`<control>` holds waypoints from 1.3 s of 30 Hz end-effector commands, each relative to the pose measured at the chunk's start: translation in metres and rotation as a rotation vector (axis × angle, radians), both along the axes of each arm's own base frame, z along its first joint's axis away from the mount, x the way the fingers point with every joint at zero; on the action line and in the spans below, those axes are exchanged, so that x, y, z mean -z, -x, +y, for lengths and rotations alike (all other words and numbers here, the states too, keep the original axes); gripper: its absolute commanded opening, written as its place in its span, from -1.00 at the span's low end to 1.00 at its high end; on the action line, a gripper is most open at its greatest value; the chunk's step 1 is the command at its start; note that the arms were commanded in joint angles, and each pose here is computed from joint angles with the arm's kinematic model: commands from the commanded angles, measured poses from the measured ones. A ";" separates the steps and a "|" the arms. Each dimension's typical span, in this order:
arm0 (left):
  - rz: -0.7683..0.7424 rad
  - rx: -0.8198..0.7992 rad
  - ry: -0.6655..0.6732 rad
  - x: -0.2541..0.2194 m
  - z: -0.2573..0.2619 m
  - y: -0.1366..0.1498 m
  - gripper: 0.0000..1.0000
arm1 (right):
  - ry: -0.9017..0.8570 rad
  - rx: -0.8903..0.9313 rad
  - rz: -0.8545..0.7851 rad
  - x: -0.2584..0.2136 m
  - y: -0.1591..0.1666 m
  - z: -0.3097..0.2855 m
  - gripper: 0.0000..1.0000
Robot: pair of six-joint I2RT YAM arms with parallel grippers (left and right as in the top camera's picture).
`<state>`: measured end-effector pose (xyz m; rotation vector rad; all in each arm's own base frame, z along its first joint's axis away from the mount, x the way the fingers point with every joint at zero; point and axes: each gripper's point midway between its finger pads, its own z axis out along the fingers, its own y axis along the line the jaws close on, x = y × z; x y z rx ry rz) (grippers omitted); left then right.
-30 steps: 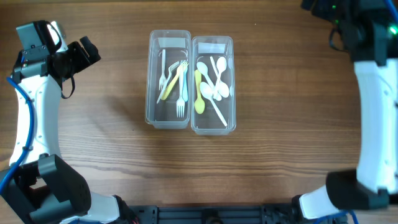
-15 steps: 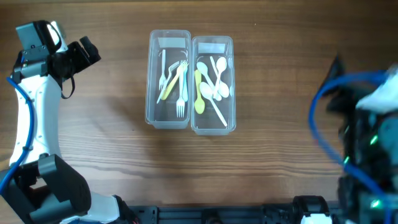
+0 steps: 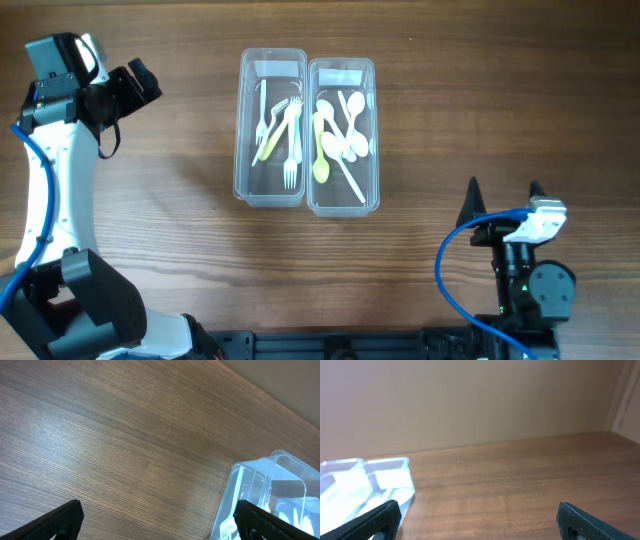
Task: Pack container
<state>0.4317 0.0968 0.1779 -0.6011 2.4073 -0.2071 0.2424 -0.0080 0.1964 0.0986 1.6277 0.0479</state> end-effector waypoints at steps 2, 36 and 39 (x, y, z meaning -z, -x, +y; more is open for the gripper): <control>-0.042 -0.007 -0.008 -0.017 0.002 -0.002 1.00 | 0.034 -0.041 -0.014 0.013 0.001 0.007 0.99; -0.042 -0.007 -0.008 -0.017 0.002 -0.002 0.99 | 0.114 -0.042 -0.007 0.023 -0.001 0.006 0.99; -0.042 -0.008 -0.008 -0.017 0.002 -0.002 0.99 | 0.115 -0.041 -0.007 0.023 -0.001 0.006 0.99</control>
